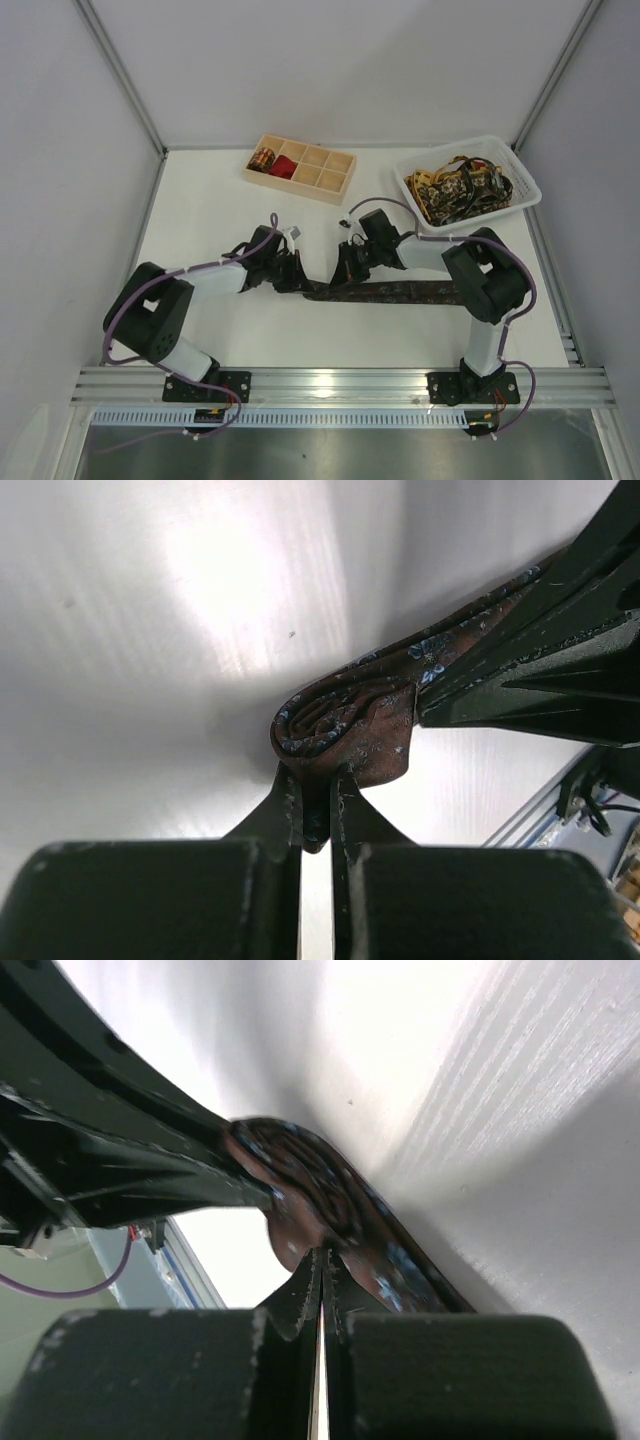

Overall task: Roll the ties
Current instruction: Roll the tie

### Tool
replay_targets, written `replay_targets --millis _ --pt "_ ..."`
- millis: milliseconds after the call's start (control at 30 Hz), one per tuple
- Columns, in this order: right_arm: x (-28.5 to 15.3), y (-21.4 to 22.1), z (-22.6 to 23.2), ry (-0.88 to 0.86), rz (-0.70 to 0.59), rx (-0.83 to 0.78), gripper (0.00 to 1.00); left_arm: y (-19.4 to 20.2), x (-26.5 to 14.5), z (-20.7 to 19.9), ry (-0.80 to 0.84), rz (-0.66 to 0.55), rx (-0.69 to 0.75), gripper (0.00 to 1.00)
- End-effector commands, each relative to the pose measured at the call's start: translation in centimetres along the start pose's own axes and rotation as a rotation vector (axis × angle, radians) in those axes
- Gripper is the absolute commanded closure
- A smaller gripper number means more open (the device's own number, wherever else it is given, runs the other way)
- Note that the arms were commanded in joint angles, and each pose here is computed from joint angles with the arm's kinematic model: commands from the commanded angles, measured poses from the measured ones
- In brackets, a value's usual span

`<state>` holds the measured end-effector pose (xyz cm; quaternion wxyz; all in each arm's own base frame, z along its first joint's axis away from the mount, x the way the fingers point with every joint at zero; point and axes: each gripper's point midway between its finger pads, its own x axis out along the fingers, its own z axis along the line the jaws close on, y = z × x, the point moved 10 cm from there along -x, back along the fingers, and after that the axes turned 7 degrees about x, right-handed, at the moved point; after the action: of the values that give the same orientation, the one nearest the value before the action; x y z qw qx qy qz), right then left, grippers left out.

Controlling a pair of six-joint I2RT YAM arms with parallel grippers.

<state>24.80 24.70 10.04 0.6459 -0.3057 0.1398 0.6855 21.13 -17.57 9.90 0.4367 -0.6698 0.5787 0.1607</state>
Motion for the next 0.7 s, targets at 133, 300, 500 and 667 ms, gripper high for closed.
replay_targets --millis 133,300,500,667 --pt "0.7 -0.5 2.4 0.017 0.001 -0.056 1.00 0.7 -2.0 0.6 -0.169 0.016 0.053 1.00" --pt "1.3 -0.7 3.6 0.001 0.004 -0.076 1.00 0.2 -2.6 -0.3 -0.200 0.014 0.083 1.00" --pt "2.2 -0.8 3.3 0.011 0.018 -0.074 1.00 -0.2 -2.9 -1.0 -0.211 0.013 0.102 1.00" --pt "3.1 -0.9 2.6 0.010 0.024 -0.071 1.00 -0.8 -3.3 -1.8 -0.207 0.004 0.115 0.99"
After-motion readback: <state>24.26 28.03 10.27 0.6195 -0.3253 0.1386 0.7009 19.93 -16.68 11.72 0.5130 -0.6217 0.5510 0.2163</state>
